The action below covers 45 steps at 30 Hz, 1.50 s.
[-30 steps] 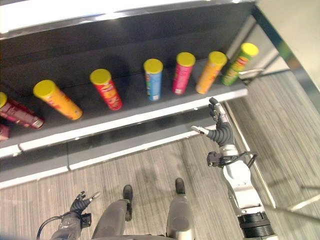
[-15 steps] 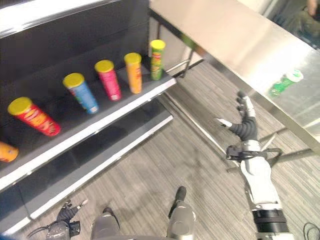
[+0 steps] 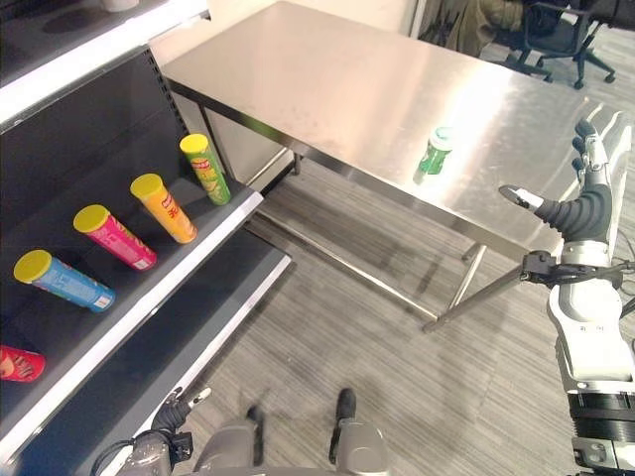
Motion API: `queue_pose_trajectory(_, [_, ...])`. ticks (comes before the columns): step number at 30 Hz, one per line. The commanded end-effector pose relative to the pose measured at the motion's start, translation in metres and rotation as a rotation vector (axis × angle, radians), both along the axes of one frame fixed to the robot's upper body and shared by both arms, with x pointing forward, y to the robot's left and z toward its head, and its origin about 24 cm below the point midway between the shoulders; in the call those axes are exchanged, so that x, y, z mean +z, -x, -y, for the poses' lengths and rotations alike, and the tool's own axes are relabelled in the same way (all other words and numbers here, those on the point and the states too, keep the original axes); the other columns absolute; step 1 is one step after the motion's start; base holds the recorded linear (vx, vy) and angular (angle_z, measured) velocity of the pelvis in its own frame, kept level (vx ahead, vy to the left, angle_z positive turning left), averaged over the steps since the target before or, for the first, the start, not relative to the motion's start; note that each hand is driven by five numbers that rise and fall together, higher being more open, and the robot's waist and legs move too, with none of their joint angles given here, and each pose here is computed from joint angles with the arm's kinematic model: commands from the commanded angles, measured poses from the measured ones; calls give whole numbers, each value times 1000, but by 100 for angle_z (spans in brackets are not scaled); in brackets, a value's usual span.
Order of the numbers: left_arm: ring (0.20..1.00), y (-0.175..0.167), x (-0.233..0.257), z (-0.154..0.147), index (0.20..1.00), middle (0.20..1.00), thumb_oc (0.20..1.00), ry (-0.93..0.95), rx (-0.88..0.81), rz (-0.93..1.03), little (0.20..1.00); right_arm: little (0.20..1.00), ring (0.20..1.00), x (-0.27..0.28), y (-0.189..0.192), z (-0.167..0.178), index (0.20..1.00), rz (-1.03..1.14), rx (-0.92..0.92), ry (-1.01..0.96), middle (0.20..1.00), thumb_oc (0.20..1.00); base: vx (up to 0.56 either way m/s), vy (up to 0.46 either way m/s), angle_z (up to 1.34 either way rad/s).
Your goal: Put the goods on the table back onto the shelves and tidy them up.
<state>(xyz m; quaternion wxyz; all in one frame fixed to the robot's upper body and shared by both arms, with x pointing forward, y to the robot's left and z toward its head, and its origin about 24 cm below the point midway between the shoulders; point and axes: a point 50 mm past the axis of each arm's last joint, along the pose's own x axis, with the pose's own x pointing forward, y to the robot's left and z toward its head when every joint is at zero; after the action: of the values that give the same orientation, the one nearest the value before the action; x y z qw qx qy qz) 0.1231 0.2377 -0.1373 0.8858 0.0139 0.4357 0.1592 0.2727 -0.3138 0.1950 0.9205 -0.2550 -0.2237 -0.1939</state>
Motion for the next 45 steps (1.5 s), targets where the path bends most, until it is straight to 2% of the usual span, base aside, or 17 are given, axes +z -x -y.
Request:
queue_pose_trajectory(1, [1000, -1, 10, -20, 1000, 1000, 1000, -82, -56, 26, 1000, 1000, 1000, 46, -3, -5, 1000, 182, 49, 32, 1000, 1000, 410, 80, -86])
queue_pose_trajectory(4, [1000, 9, 4, -23, 1000, 1000, 1000, -76, 0, -19, 1000, 1000, 1000, 30, -7, -5, 1000, 110, 29, 39, 1000, 1000, 345, 94, -39])
queue_pose_trajectory(7, [1000, 10, 3, -25, 1000, 1000, 1000, -83, -14, -39, 1000, 1000, 1000, 26, -8, -4, 1000, 81, 17, 49, 1000, 1000, 212, 55, 11])
queue_pose_trajectory(14, [1000, -7, 9, -24, 1000, 1000, 1000, -127, -142, -14, 1000, 1000, 1000, 22, 4, 17, 1000, 74, -67, 35, 1000, 1000, 180, -107, 8])
queue_pose_trajectory(22, [1000, -33, 23, -29, 1000, 1000, 1000, -167, -175, 70, 1000, 1000, 1000, 7, 24, 39, 1000, 29, -178, 34, 1000, 1000, 178, -198, 42])
queue_pose_trajectory(26, [1000, -27, 21, -30, 1000, 1000, 1000, -162, -159, 59, 1000, 1000, 1000, 2, 26, 42, 1000, -9, -154, 20, 1000, 1000, 125, -213, 39])
queue_pose_trajectory(31, [1000, -11, 15, -30, 1000, 1000, 1000, -128, -148, 25, 1000, 1000, 1000, -7, 26, 41, 1000, -139, -32, 31, 1000, 1000, 108, -234, 9])
queue_pose_trajectory(38, [1000, -18, 16, -23, 1000, 1000, 1000, -100, -154, 51, 1000, 1000, 1000, -16, 24, 40, 1000, -251, 42, 51, 1000, 1000, 42, -127, 38])
queue_pose_trajectory(45, [1000, -8, 10, -20, 1000, 1000, 1000, -84, -187, 9, 1000, 1000, 1000, -28, 20, 38, 1000, -392, 129, 74, 1000, 1000, 11, 8, 26])
